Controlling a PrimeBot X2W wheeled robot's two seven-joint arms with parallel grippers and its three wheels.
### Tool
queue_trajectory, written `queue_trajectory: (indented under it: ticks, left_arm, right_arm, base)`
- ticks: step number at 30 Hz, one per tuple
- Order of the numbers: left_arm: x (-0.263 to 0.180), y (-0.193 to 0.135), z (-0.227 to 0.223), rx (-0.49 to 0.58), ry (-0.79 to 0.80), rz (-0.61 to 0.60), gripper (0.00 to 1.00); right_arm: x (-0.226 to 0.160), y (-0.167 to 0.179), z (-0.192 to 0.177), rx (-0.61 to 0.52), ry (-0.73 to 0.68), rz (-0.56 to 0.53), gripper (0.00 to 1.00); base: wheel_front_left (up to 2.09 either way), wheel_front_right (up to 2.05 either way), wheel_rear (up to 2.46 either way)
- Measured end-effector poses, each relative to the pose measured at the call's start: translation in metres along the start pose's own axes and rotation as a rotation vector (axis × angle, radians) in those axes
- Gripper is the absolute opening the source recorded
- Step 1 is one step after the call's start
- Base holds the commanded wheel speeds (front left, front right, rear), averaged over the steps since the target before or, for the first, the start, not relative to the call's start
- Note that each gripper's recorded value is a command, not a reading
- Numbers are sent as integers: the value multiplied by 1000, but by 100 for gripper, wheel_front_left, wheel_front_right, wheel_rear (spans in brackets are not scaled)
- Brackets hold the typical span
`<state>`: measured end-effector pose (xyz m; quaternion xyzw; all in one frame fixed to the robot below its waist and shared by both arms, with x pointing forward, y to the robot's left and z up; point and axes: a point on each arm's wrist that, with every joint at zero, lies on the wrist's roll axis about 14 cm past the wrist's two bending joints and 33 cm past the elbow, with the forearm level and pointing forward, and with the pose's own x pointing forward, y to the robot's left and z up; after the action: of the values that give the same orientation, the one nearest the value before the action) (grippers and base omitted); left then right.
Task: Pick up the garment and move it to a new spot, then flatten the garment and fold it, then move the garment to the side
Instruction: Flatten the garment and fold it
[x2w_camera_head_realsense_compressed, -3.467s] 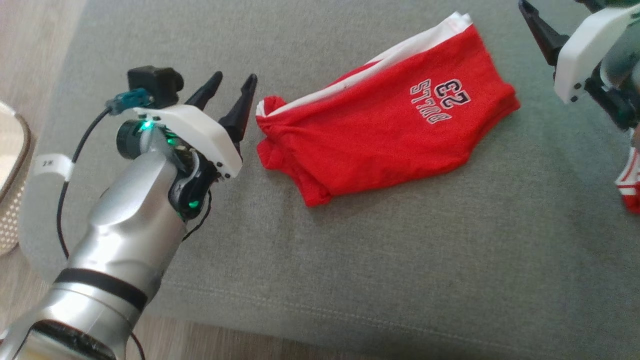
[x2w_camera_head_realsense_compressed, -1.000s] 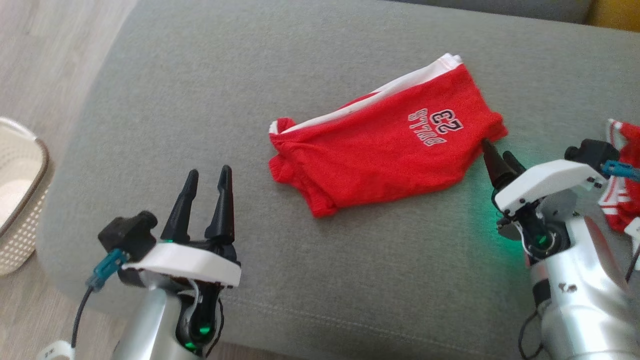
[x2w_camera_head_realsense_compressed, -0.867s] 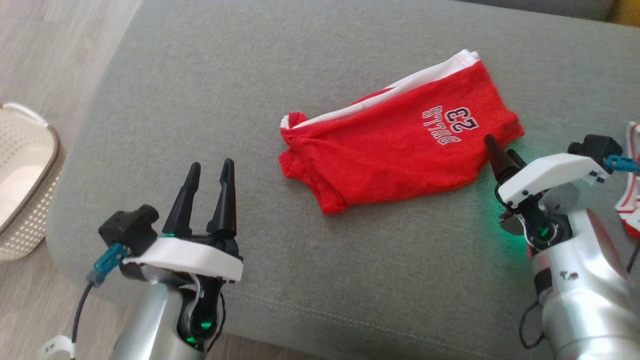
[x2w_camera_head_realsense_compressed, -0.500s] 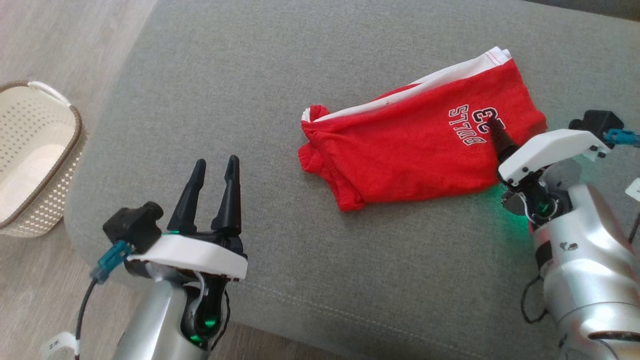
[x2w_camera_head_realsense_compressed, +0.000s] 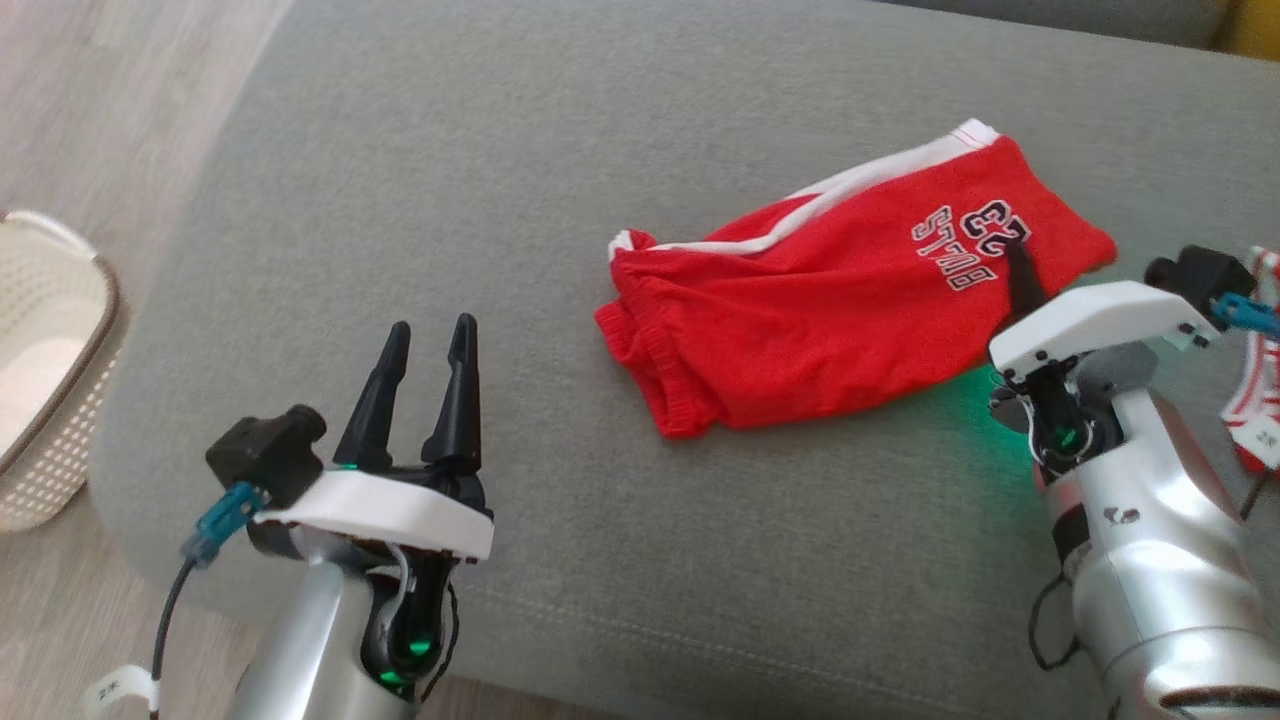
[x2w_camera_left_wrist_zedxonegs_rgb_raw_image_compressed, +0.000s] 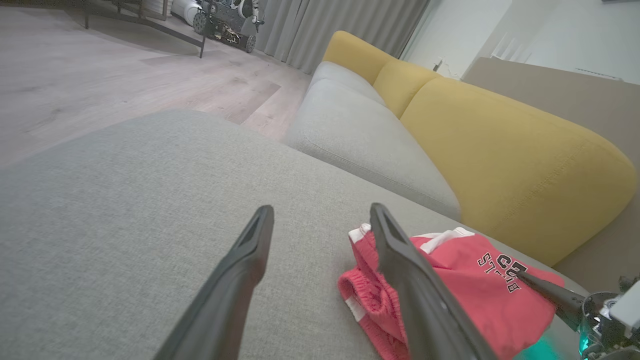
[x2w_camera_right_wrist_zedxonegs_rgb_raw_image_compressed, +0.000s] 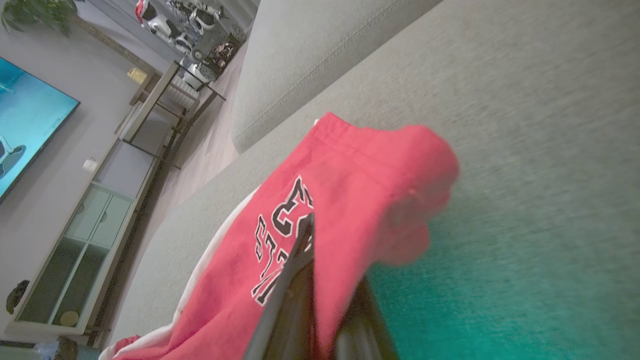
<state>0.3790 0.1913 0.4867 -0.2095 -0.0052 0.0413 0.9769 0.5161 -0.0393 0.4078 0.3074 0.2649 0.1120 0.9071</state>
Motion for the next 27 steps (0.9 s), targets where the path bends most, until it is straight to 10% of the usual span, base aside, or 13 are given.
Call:
queue_trajectory:
  ticks: [15, 27]
  left_arm:
    - [5, -30, -6, -17, 12, -86, 100]
    - [-1, -34, -2, -15, 2, -98, 100]
  right_arm:
    - [-61, -75, 25, -3, -227, -173, 0]
    - [-64, -43, 52, -116, -310, -100, 0]
  base:
    - [0, 0, 0]
    - [0, 0, 0]
